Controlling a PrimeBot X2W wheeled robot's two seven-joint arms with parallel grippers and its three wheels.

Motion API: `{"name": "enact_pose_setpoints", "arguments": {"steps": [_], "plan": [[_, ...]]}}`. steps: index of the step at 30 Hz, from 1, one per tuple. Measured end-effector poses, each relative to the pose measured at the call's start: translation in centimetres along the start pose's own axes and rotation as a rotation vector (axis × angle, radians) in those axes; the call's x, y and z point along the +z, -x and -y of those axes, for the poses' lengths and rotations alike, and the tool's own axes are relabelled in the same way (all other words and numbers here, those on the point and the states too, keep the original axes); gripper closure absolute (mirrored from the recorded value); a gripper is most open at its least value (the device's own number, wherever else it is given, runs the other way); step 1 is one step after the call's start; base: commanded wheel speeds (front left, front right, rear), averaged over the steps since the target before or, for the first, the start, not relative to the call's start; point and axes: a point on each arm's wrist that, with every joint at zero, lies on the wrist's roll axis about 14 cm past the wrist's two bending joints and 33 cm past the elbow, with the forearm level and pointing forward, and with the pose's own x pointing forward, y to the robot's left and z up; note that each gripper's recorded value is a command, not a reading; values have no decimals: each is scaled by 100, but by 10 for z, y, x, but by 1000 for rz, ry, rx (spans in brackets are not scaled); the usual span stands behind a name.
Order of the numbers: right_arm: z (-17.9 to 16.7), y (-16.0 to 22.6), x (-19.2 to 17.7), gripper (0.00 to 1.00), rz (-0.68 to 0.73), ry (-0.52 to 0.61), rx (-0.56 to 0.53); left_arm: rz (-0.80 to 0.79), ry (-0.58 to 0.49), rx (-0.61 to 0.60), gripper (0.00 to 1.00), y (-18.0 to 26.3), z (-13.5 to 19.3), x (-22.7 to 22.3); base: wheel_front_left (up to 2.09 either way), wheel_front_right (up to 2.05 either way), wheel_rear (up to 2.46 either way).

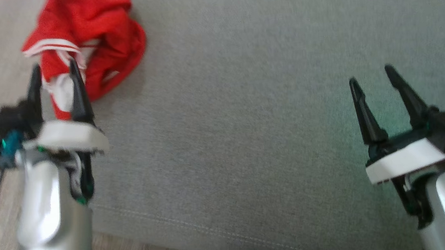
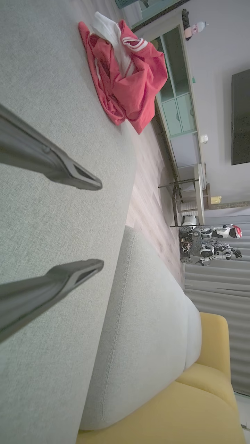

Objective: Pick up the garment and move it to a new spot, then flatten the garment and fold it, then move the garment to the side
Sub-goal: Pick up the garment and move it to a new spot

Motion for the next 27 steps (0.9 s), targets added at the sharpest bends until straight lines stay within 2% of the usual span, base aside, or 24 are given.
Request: {"name": "enact_pose_setpoints", "arguments": {"steps": [7, 15, 16, 17, 18, 24, 27], "plan": [[27, -9, -27, 0, -48, -24, -34, -146, -56, -39, 0, -49, 14, -50, 0, 0, 0], [51, -2, -41, 0, -77, -37, -94, -318, -165, -12, 0, -63, -1, -102, 0, 0, 0], [54, -1, -43, 0, -79, -40, -100, -335, -172, -9, 15, -64, -3, -107, 0, 0, 0], [56, -1, -45, 0, -84, -41, -104, -345, -182, -3, 81, -66, -4, -110, 0, 0, 0], [57, 0, -46, 0, -88, -41, -107, -351, -190, -6, 100, -67, -4, -112, 0, 0, 0], [57, -2, -48, 0, -87, -51, -106, -316, -211, -11, 100, -78, -4, -99, 0, 0, 0], [55, -2, -44, 0, -80, -49, -104, -248, -211, -16, 100, -85, -2, -77, 0, 0, 0]]}}
